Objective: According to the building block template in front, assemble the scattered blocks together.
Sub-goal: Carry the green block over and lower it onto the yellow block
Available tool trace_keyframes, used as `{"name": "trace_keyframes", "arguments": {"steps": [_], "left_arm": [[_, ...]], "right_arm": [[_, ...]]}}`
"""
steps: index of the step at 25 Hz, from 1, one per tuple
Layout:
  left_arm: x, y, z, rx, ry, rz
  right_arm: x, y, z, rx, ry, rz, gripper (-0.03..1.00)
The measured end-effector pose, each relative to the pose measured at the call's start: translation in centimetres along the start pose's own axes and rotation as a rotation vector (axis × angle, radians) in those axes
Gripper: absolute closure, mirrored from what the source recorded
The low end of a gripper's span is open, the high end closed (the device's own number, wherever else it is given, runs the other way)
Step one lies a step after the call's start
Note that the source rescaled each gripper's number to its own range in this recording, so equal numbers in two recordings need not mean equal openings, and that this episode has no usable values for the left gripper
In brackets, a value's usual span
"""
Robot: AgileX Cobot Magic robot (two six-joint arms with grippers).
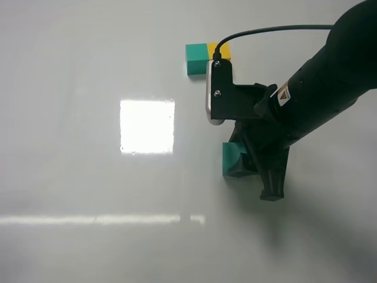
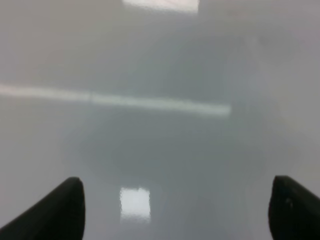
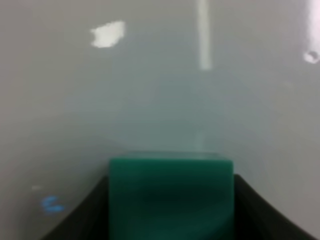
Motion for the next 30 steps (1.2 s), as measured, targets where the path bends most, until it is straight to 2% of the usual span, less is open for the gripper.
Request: {"name": "trace_keyframes", "arguments": {"steps": [7, 15, 27, 29, 30], "left_arm": [[0.0, 0.0, 0.0, 0.0, 0.0, 0.0], [0.0, 0.0, 0.0, 0.0, 0.0, 0.0], [0.0, 0.0, 0.0, 0.0, 0.0, 0.0], [0.0, 0.0, 0.0, 0.0, 0.0, 0.0], [0.0, 0.0, 0.0, 0.0, 0.0, 0.0]], "right_arm": [[-0.2, -0.4, 0.4, 0.016, 0.006, 0.009, 0.96], [0.5, -1.2, -0.5, 0.06, -0.046, 0.036, 0.96], [0.7, -1.8, -1.1, 0.031, -0.078, 0.063, 0.97], [0.7, -1.8, -1.1, 0.027, -0.078, 0.064, 0.87], [0.7, -1.9, -1.2, 0.027, -0.079, 0.066, 0.76]]}}
Point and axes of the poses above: a point on each arm's last joint axis where the gripper is mounted, x pointing back along that axis away from the gripper, z along the wrist's bending axis when the last joint is at zero, y = z × x, the point moved 10 cm from there along -x, pointing out along that axis toward the gripper, and after that the axes turned 9 degrees about -x, right-handed, at the moved point
